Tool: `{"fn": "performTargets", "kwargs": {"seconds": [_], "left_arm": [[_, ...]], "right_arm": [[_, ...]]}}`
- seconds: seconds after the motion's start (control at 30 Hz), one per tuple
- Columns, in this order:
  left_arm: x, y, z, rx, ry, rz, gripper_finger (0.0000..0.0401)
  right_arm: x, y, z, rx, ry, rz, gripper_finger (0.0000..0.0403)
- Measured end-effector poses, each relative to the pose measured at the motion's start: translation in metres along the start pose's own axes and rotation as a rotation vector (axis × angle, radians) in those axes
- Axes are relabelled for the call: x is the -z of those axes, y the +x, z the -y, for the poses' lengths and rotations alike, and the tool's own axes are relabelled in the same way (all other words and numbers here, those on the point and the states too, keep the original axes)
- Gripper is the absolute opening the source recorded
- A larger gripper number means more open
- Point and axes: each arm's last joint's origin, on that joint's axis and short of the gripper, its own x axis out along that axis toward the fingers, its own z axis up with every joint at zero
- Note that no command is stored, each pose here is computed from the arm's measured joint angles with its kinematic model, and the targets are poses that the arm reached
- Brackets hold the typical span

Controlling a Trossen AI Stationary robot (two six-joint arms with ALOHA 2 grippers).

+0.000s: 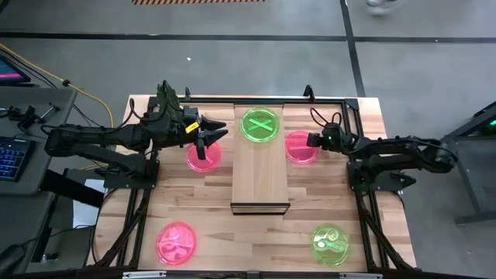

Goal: Place and stack plates onto a shelf
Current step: Put the top right pink plate on the shelf

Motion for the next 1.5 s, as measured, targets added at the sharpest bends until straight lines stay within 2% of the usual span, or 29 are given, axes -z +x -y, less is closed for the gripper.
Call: {"fn": "performTargets", "kwargs": {"seconds": [0.13, 0.23, 0.33, 0.43, 0.5, 0.63, 0.87, 1.17, 1.33, 1.5], "left_arm": [[0.000, 0.000, 0.000, -0.008, 0.001, 0.003, 0.0140], [0.000, 0.000, 0.000, -0.014, 0.001, 0.006, 0.0140], [0.000, 0.000, 0.000, -0.015, 0.002, 0.004, 0.0140], [0.000, 0.000, 0.000, -0.015, 0.003, 0.003, 0.0140], [0.000, 0.000, -0.001, -0.016, 0.014, 0.003, 0.0140], [0.000, 0.000, -0.001, -0.016, 0.020, 0.003, 0.0140], [0.000, 0.000, -0.001, -0.016, 0.020, 0.003, 0.0140], [0.000, 0.000, -0.001, -0.016, 0.020, 0.003, 0.0140], [0.000, 0.000, -0.001, -0.018, 0.020, 0.003, 0.0140], [0.000, 0.000, -0.001, -0.022, 0.020, 0.005, 0.0140]], "right_arm": [[0.002, 0.005, 0.001, 0.012, -0.008, -0.020, 0.0167], [0.003, 0.008, 0.001, 0.022, -0.023, -0.034, 0.0146], [0.005, 0.011, 0.003, 0.042, -0.029, -0.046, 0.0104], [0.006, 0.012, 0.004, 0.055, -0.030, -0.050, 0.0039], [0.006, 0.012, 0.005, 0.054, -0.017, -0.055, 0.0011], [0.004, 0.010, 0.005, 0.002, 0.042, -0.098, 0.0005], [-0.007, 0.002, 0.004, -0.160, 0.107, -0.178, 0.0000], [-0.026, -0.014, 0.001, -0.295, 0.158, -0.081, 0.0000], [-0.034, -0.024, 0.002, -0.328, 0.195, -0.023, 0.0000], [-0.038, -0.033, 0.010, -0.288, 0.230, 0.009, 0.0000]]}}
